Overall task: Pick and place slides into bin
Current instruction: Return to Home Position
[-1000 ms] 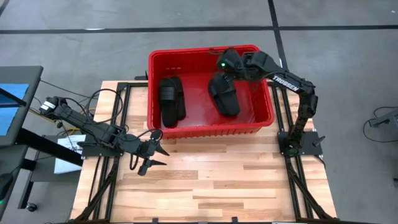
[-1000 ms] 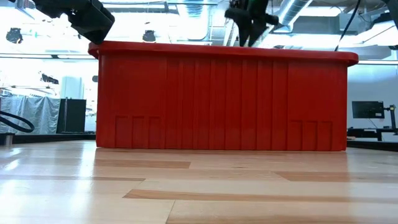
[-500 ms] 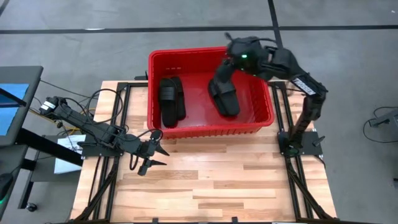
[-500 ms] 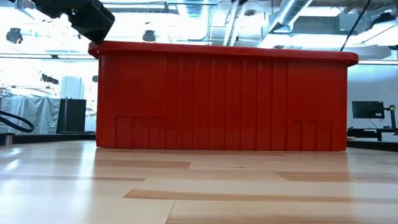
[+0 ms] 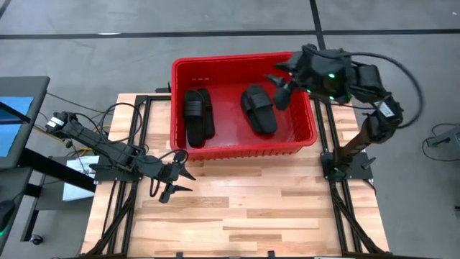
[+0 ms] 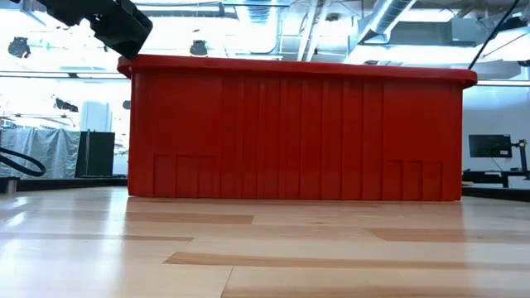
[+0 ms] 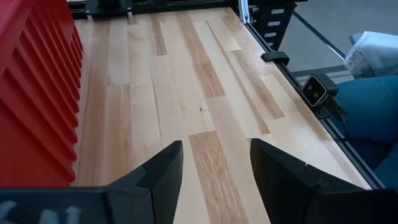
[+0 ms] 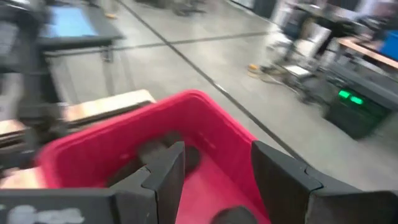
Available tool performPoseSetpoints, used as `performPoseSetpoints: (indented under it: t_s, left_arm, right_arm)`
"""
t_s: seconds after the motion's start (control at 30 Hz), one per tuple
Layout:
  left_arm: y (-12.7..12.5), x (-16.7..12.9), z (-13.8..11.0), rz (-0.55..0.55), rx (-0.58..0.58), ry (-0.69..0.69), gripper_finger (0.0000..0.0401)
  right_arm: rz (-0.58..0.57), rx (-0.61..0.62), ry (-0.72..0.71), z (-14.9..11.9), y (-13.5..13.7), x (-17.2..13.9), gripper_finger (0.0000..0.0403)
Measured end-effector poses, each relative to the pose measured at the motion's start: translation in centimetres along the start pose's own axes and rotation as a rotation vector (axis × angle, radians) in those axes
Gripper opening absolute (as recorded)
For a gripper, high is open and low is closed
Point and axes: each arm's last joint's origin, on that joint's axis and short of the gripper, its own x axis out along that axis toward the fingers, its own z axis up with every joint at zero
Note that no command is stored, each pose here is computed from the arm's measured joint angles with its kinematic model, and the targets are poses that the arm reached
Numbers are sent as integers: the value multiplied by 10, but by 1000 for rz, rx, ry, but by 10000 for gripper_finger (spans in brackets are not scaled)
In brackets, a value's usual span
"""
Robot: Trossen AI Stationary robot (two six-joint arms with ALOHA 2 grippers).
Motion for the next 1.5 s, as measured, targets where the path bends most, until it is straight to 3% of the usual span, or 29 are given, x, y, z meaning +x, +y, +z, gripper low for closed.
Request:
performPoseSetpoints:
  t_s: [0.1,0.27,0.43,0.57,0.8,1.0,1.23,1.5]
  left_arm:
    - [0,0,1,-1,31,-9,178]
    - [-1,-1,14,-7,108,-142,178]
    - [-6,-11,31,-119,160,-212,178]
    - [-7,-31,43,-192,164,-278,178]
    - [-9,-94,44,-294,179,-438,178]
    - [-15,-116,11,-379,198,-526,178]
    - [-15,-94,-52,-304,134,-578,178]
    - [-12,-78,-98,-349,27,-647,178]
  right_arm:
    - [75,-12,-35,1,3,-17,177]
    - [157,-49,-73,-4,12,-39,177]
    - [162,-56,-114,-26,17,-54,177]
    - [184,-10,-173,-61,17,-61,177]
    - [277,91,-281,-151,26,-59,177]
    - [391,155,-392,-217,40,-54,177]
    - [523,158,-385,-282,60,-47,177]
    - [599,178,-450,-332,77,-37,177]
